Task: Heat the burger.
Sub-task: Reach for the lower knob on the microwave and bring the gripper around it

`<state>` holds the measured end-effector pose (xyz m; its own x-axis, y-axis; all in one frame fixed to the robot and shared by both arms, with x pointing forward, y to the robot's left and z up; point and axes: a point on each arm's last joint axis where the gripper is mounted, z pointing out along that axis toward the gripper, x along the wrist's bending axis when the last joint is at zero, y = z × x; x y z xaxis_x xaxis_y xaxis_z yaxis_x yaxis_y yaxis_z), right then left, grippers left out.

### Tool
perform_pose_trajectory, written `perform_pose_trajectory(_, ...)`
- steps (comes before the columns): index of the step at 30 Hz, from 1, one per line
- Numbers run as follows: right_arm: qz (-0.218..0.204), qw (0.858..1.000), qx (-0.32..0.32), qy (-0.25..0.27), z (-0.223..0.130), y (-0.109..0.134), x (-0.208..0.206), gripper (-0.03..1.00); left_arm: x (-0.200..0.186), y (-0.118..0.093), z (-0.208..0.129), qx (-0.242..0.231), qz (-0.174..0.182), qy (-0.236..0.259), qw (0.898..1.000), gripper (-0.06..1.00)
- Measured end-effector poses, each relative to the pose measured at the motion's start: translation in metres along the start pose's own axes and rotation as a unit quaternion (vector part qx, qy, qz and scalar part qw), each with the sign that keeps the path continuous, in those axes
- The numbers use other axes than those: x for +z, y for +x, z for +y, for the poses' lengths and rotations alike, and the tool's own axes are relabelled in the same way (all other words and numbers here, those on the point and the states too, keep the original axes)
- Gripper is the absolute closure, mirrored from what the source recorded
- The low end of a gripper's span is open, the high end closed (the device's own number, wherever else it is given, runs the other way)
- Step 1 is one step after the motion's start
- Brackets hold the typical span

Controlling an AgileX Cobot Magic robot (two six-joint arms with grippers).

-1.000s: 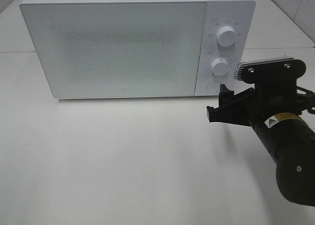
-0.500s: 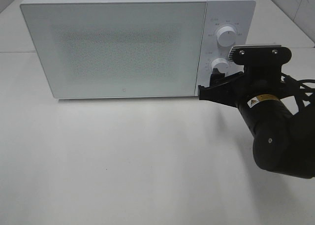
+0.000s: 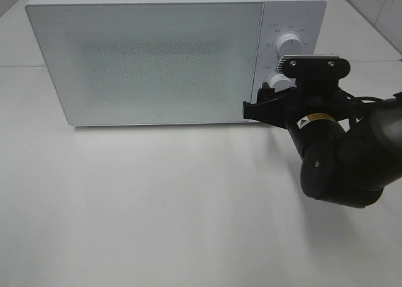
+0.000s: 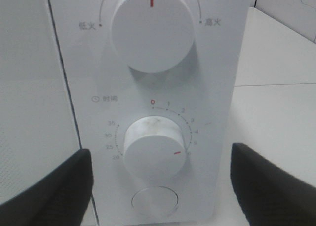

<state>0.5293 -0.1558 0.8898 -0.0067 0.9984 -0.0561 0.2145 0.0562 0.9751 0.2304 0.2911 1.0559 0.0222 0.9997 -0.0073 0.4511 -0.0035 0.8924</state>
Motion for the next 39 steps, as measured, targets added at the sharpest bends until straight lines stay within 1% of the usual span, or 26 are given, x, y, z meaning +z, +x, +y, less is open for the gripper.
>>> perform_pose_trajectory(14, 0.001, 1.0, -0.001, -0.006, -0.004, 0.005, 0.016, 0.2, 0.0, 0.0, 0.0, 0.0, 0.0, 0.0, 1.0, -0.05)
perform_pose_trajectory(20, -0.008, 1.0, 0.005, -0.01, -0.003, 0.003, 0.026, 0.2, 0.0, 0.0, 0.0, 0.0, 0.0, 0.0, 1.0, -0.05)
perform_pose_trajectory(31, -0.006, 1.0, 0.006, -0.015, -0.001, 0.004, 0.027, 0.2, 0.0, 0.0, 0.0, 0.0, 0.0, 0.0, 1.0, -0.05)
perform_pose_trajectory(39, 0.0, 1.0, -0.004, -0.007, -0.007, 0.003, 0.03, 0.2, 0.0, 0.0, 0.0, 0.0, 0.0, 0.0, 1.0, -0.05)
